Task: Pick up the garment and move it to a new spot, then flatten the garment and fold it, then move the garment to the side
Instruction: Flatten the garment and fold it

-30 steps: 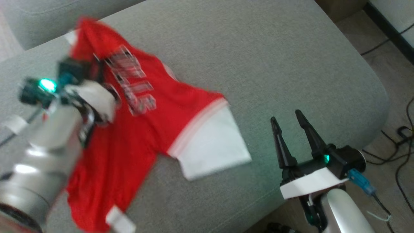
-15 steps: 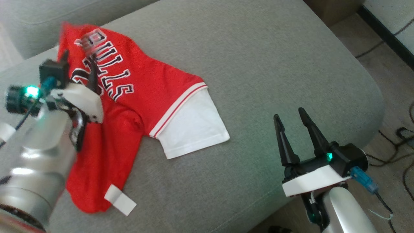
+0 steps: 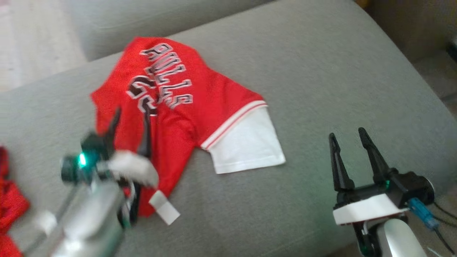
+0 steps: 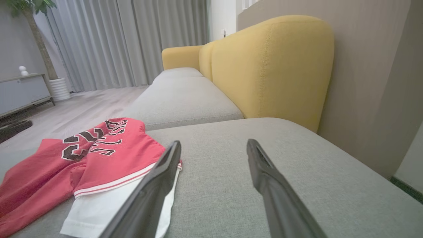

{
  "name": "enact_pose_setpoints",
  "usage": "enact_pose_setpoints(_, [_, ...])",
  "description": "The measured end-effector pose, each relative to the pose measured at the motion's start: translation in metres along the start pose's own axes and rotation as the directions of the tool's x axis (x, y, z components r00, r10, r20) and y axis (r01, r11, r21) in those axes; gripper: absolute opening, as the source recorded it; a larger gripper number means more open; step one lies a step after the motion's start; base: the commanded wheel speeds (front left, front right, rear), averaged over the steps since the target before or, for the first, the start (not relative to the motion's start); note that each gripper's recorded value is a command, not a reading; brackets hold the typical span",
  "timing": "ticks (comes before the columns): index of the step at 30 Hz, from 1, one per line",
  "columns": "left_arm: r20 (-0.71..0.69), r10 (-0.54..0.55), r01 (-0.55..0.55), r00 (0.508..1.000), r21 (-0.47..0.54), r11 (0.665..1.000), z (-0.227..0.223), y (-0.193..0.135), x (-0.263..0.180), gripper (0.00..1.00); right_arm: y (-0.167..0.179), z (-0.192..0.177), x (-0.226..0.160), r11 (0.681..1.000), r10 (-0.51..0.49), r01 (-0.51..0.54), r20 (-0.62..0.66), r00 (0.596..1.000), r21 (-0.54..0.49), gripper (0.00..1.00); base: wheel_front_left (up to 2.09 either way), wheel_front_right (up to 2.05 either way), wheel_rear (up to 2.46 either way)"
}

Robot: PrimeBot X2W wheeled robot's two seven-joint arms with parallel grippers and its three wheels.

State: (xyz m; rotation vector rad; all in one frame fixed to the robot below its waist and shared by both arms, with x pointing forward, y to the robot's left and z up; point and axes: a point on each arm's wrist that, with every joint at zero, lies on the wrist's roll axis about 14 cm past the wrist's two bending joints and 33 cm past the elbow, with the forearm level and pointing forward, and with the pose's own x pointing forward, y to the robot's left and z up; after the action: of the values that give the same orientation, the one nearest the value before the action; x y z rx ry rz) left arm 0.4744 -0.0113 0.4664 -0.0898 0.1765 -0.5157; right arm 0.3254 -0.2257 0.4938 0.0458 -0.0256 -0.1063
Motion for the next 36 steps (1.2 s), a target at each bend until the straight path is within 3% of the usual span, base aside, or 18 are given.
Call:
enact_pose_setpoints(7, [0.043, 0.145, -0.143, 0.988, -0.054, 0.988, -0.013, 0.017, -0.081, 1.0, 0.016, 0.008, 0.011, 0.997, 0.064, -0.063, 0.031, 0.997, -0.034, 1.0, 0.0, 0.0, 0.0])
enact_pose_setpoints(19, [0.043, 0.376, -0.372, 0.926, -0.082, 0.925, -0.037, 0.053, -0.182, 1.0, 0.035, -0.009, 0.009, 0.991, 0.128, -0.129, -0.016, 0.992, -0.041, 1.0, 0.0, 0.0, 0.0])
enact_pose_setpoints(36, [0.05, 0.361, -0.355, 0.931, -0.091, 0.93, -0.045, 0.058, -0.195, 1.0, 0.035, -0.021, 0.003, 0.989, 0.132, -0.135, -0.057, 0.99, -0.058, 1.0, 0.0, 0.0, 0.0])
